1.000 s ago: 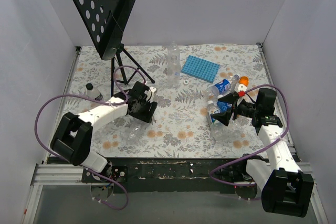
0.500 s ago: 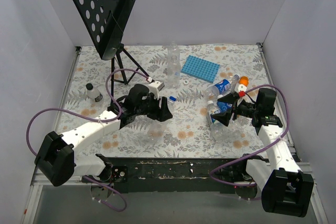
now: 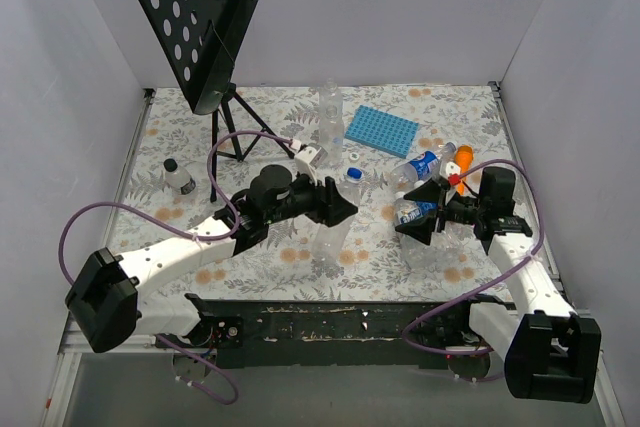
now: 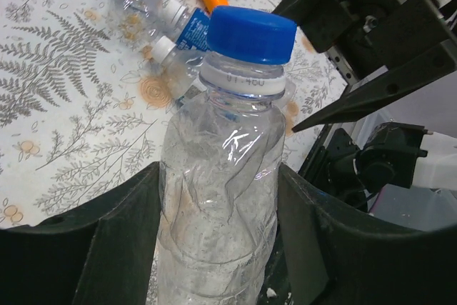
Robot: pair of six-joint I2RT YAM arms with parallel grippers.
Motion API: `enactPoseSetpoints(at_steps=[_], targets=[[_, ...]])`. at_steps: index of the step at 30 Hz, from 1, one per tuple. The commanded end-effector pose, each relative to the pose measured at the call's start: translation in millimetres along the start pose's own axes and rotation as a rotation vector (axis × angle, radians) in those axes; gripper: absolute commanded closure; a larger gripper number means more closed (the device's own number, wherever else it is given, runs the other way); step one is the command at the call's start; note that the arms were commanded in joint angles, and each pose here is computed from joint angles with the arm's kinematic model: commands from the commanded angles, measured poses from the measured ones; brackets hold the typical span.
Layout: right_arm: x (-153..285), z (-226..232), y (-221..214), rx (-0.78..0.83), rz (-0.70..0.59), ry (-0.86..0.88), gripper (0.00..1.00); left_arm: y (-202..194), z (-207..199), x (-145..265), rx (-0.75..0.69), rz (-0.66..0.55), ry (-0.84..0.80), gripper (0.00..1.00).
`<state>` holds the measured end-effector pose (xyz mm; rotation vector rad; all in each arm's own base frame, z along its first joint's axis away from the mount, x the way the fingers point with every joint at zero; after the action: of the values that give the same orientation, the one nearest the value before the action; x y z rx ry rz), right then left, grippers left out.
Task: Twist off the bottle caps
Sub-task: Pick up the plastic bottle at the center of the board.
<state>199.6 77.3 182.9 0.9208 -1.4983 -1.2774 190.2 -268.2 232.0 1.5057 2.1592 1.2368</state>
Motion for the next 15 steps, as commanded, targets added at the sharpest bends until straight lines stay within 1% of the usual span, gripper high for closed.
enactPoseSetpoints(at_steps=[1, 5, 13, 15], targets=[[-6, 2, 13, 0.006, -0.029, 0.068, 0.02, 18, -22, -8, -0.031, -0.115, -0.067, 0.95], [-16, 9, 12, -0.012, -0.029, 0.127, 0.02, 23, -30, -12, -0.042, -0.166, -0.103, 0.95], [-27, 15, 16, -0.068, -0.059, 0.189, 0.02, 26, -37, -24, -0.048, -0.218, -0.134, 0.95], [-30, 16, 16, -0.121, -0.063, 0.191, 0.03, 26, -39, -28, -0.05, -0.229, -0.137, 0.95]])
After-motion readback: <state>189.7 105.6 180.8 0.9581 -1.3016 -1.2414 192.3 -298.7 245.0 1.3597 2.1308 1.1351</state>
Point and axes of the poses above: each gripper's point midway between its finger pads, its own x axis back along the fingers, its own z axis along the line the jaws close on, y = z × x, the point moved 8 cm from there along x, back along the fingers, and after that the axes turned 7 degrees about x, right-handed, at the moved point
